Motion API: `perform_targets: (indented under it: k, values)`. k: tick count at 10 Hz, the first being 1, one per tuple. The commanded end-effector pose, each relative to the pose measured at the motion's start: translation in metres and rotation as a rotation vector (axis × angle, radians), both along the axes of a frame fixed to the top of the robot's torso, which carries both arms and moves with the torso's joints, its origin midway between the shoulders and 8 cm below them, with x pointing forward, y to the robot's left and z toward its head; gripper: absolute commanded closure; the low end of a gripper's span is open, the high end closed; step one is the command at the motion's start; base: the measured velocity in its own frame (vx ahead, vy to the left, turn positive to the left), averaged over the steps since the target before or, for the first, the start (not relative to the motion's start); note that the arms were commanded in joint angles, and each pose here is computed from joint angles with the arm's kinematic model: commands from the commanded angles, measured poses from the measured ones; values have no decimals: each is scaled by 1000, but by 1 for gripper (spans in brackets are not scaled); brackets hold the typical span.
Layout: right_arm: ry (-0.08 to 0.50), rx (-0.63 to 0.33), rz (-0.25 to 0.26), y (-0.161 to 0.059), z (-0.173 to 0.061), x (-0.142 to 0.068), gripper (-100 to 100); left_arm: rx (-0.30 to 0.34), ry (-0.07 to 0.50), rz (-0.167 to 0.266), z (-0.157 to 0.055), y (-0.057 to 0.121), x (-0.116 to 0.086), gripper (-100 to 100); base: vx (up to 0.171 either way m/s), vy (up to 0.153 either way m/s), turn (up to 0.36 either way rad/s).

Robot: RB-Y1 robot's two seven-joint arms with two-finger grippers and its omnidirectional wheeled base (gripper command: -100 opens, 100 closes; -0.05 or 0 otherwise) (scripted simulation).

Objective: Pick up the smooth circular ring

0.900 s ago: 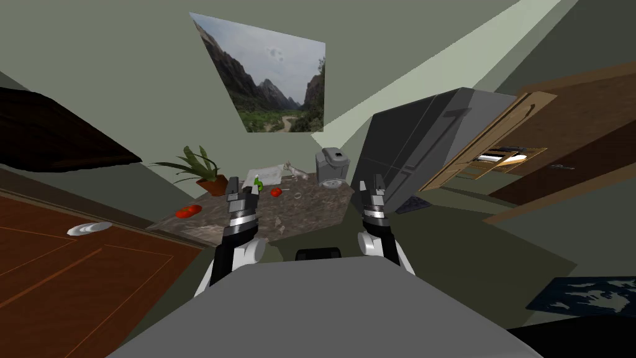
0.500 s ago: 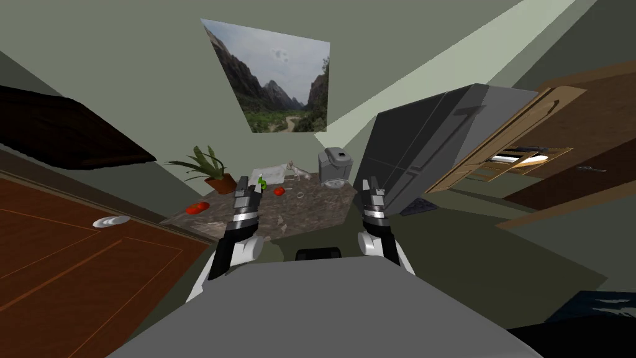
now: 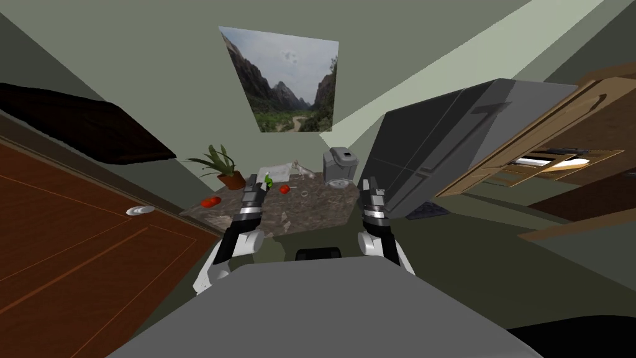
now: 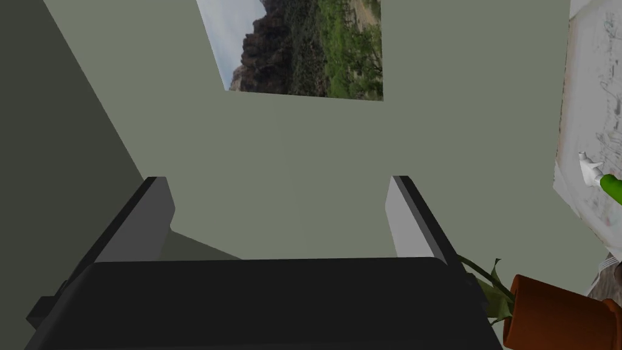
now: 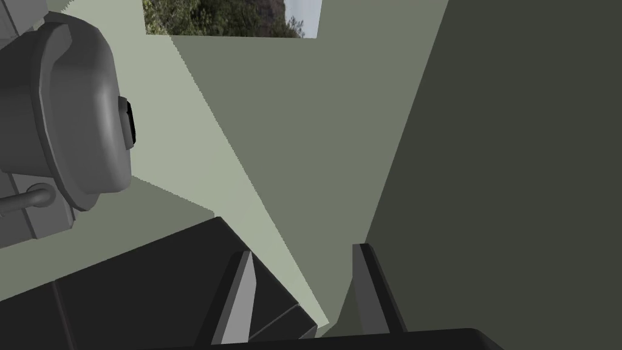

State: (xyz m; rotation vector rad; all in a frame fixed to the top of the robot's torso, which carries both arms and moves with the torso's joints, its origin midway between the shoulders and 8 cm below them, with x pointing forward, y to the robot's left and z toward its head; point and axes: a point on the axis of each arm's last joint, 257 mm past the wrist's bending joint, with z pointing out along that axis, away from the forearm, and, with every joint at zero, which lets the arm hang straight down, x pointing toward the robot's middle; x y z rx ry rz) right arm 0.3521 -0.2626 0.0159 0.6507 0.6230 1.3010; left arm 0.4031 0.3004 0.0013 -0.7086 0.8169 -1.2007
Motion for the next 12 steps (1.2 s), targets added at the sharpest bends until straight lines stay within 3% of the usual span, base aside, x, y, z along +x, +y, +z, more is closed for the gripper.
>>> perform_targets:
  k: [1, 7, 9, 12]
  values:
    - [0, 0, 0, 0, 0, 0, 0, -4, 30, -14, -3, 0, 15, -100, -29, 29, 119]
    - [0, 0, 0, 0, 0, 0, 0, -37, 151, -44, -24, -1, 56, -100, -22, 23, 93]
    - [0, 0, 0, 0, 0, 0, 0, -41, 187, -40, -32, 0, 59, -100, -12, 17, 29]
    - [0, 0, 0, 0, 0, 0, 0, -72, 256, -63, -43, -2, 85, -100, -15, 19, 117]
